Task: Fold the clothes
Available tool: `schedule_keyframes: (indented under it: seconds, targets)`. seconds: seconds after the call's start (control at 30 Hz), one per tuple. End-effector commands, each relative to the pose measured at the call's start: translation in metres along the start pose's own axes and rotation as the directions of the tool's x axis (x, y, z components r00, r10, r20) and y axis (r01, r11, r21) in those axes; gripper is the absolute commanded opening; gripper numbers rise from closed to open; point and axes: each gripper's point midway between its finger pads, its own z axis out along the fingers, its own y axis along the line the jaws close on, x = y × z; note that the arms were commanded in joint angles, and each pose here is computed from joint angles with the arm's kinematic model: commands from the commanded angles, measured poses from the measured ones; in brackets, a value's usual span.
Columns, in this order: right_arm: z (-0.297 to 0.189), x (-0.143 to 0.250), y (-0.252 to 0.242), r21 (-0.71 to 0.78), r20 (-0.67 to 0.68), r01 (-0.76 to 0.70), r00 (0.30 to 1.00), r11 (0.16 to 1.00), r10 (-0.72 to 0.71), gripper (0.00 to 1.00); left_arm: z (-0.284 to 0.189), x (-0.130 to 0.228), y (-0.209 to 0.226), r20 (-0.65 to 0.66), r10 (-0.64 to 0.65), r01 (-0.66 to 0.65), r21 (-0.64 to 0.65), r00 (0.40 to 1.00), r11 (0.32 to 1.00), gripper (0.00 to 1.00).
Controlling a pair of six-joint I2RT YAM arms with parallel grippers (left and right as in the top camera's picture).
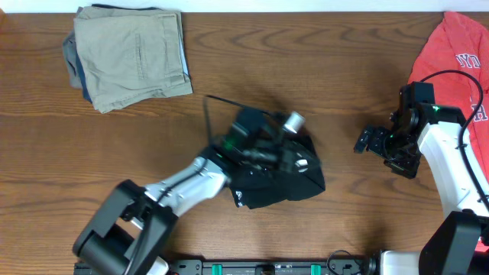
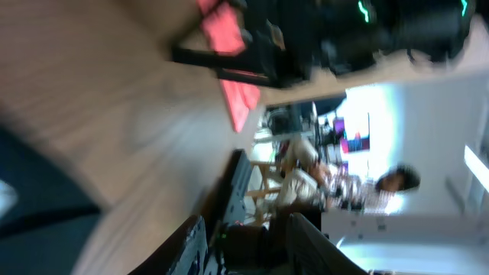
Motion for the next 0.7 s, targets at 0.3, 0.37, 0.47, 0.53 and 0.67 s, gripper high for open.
schedule_keyframes:
  seconds: [0.3, 0.37, 0.47, 0.53, 0.67]
  targets:
    - [-0.002, -0.002, 0.001, -0.004, 0.008, 0.013, 1.000, 1.000, -0.013, 0.99, -0.093, 0.048, 0.150, 0.127, -0.332, 0.343, -0.572, 0.935, 0.745, 0.36]
    - [-0.002, -0.002, 0.001, -0.004, 0.008, 0.013, 1.000, 1.000, -0.013, 0.99, -0.091, 0.054, 0.154, 0.113, -0.318, 0.323, -0.576, 0.941, 0.751, 0.36]
    - [-0.002, -0.002, 0.001, -0.004, 0.008, 0.013, 1.000, 1.000, -0.013, 0.99, -0.087, 0.056, 0.156, 0.088, -0.270, 0.270, -0.574, 0.959, 0.773, 0.36]
    - [-0.002, -0.002, 0.001, -0.004, 0.008, 0.013, 1.000, 1.000, -0.013, 0.99, -0.086, 0.057, 0.158, 0.088, -0.254, 0.258, -0.573, 0.963, 0.778, 0.36]
    - [-0.002, -0.002, 0.001, -0.004, 0.008, 0.013, 1.000, 1.000, -0.013, 0.99, -0.085, 0.053, 0.157, 0.091, -0.238, 0.247, -0.566, 0.967, 0.786, 0.36]
